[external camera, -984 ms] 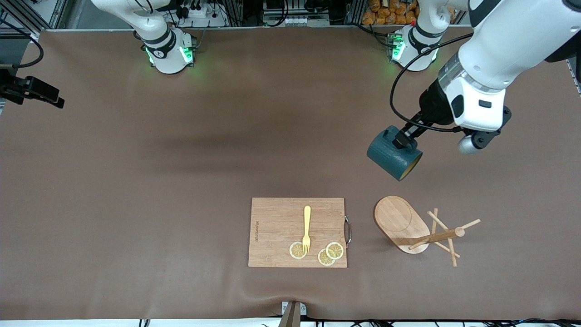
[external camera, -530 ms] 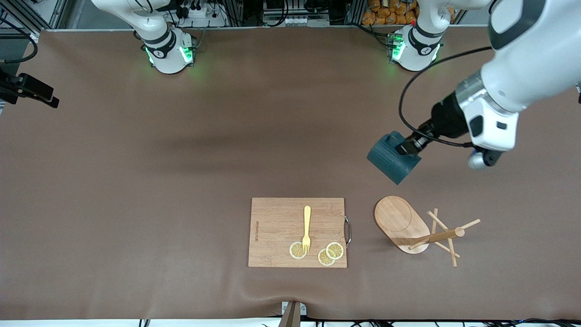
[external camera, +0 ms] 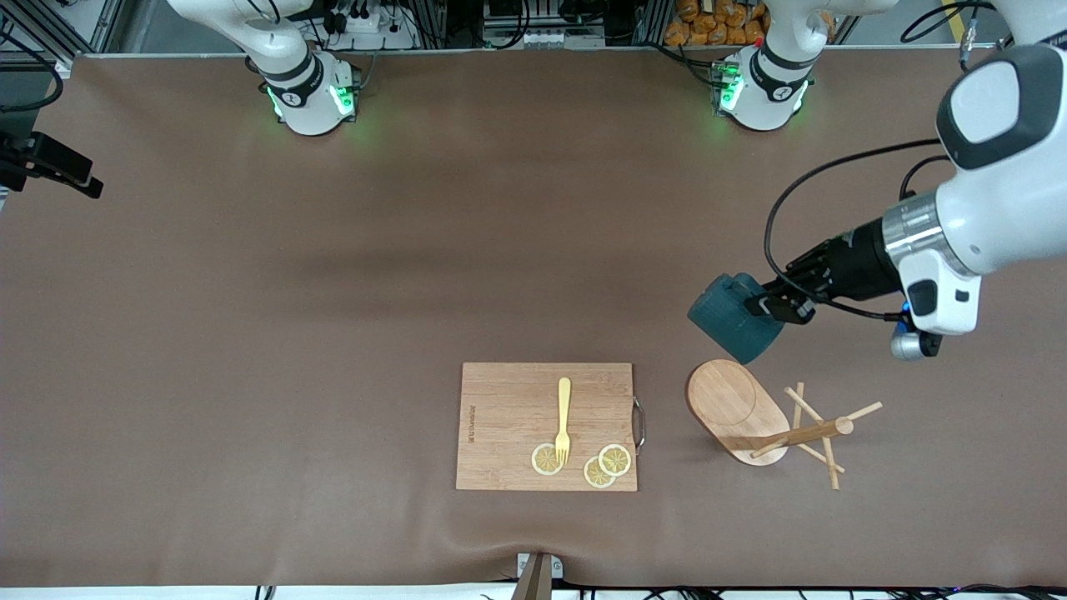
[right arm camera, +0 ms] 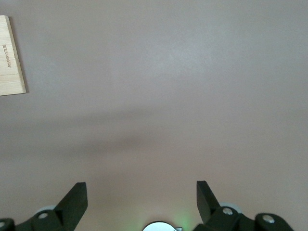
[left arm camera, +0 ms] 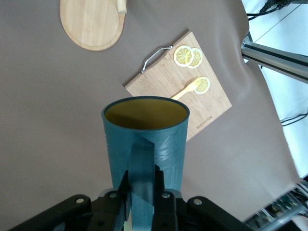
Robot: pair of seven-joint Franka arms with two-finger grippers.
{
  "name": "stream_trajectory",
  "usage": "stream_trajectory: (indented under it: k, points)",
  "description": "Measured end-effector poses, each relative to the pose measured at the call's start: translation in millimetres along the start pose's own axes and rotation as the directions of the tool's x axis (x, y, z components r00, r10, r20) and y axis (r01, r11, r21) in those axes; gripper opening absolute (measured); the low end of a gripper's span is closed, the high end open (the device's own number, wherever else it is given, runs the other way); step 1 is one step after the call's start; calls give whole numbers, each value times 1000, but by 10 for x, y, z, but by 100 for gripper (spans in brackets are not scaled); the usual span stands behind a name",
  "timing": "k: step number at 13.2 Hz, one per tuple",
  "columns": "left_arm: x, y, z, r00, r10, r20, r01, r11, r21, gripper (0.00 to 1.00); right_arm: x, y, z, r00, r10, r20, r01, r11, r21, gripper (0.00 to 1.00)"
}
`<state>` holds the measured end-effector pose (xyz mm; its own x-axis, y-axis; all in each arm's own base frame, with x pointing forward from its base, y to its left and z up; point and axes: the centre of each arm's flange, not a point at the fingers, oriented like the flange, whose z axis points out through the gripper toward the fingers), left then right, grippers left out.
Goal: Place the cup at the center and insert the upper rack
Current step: 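Lower the mug onto a peg of the wooden mug tree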
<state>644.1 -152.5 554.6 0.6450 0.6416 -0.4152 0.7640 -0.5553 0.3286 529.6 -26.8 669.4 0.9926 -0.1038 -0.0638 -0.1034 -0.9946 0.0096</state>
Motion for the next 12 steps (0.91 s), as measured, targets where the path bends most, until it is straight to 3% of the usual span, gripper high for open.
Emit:
stream_trajectory:
  k: [7,12]
  points:
    - [559,-151,130,993,-59,105,66,996,-67,21,-25,-305,-2,998,-57,-1,57,998,-9,100]
    - [959,-329,157,986,-107,129,119,989,-84,21,-19,-308,-7,998,-58,-7,58,998,-11,100]
